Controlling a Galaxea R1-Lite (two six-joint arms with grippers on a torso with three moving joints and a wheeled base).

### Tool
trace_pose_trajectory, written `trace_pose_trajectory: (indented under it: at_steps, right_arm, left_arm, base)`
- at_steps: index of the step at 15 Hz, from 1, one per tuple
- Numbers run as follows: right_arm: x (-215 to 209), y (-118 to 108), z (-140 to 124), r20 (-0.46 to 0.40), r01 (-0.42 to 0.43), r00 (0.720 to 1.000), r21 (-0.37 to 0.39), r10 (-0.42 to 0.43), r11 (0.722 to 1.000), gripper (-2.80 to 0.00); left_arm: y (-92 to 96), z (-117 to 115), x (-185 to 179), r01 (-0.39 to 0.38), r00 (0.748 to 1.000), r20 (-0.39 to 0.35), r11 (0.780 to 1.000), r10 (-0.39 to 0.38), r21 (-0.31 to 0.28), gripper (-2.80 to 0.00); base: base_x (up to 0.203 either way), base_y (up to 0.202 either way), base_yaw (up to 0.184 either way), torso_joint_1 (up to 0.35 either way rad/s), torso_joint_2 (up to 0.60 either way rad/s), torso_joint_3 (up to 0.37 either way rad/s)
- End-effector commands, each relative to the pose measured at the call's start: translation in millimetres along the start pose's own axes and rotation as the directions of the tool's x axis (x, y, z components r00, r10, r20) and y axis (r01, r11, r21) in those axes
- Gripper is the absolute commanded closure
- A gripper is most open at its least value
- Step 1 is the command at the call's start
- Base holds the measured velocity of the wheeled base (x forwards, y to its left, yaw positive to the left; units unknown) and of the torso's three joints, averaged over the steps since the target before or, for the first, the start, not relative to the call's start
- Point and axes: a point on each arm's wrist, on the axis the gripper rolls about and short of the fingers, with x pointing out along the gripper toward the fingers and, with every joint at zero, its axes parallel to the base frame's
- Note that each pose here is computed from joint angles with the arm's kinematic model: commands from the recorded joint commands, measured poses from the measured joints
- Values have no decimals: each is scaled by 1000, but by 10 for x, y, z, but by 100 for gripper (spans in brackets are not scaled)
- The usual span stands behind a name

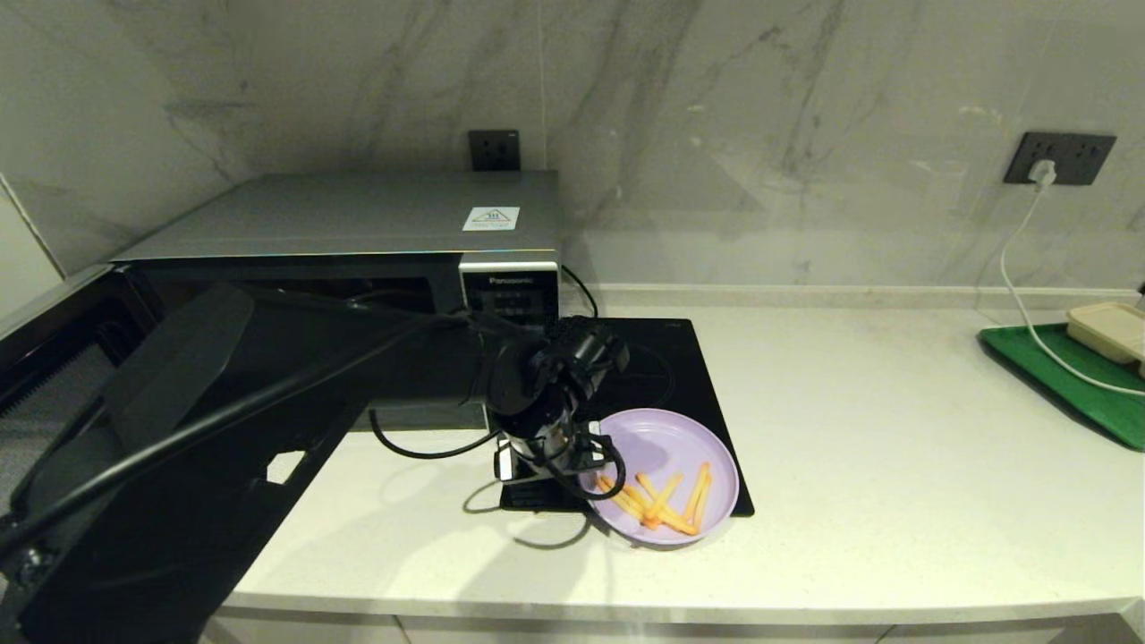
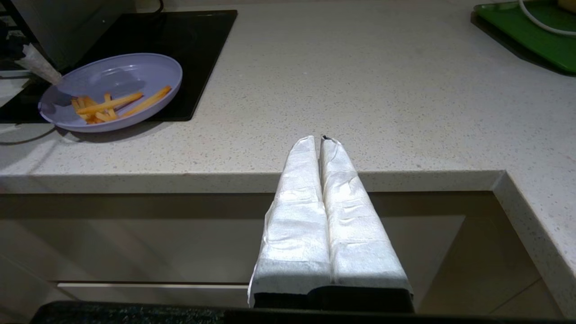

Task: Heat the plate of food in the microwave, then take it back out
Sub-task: Put the plate in the microwave oven

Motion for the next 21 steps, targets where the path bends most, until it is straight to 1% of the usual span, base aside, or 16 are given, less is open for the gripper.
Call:
trace_pose_trajectory:
  at_steps: [1,6,11,15,19,20,21]
  right_arm:
    - [0,0,0,0,-1,1000,0,1,1000,0]
    - [0,0,0,0,0,1000,1,0,1000,0]
    - [0,0,0,0,0,1000,1,0,1000,0]
    - [0,0,0,0,0,1000,1,0,1000,0]
    - [0,0,0,0,0,1000,1,0,1000,0]
    - [0,0,0,0,0,1000,0,0,1000,0]
    - [0,0,0,0,0,1000,0,0,1000,0]
  left_arm:
    - [-15,-47,8,-15,1000,-19,1000,15,11,-280]
    - [-10,-64,66,-25,999,-31,1000,25,4,-280]
    - [-8,-98,184,-45,998,-50,999,45,12,-280]
    - [19,-96,253,-69,996,-48,998,70,11,-280]
    - [17,-96,260,-71,996,-48,997,71,11,-280]
    - [13,-102,260,-71,996,-49,997,71,13,0]
    - [13,-114,270,-73,996,-53,997,74,16,0]
  base:
    - [0,0,0,0,0,0]
    - [0,0,0,0,0,0]
    - [0,0,0,0,0,0]
    - [0,0,0,0,0,0]
    - [0,0,0,0,0,0]
    - [0,0,0,0,0,0]
    - [0,0,0,0,0,0]
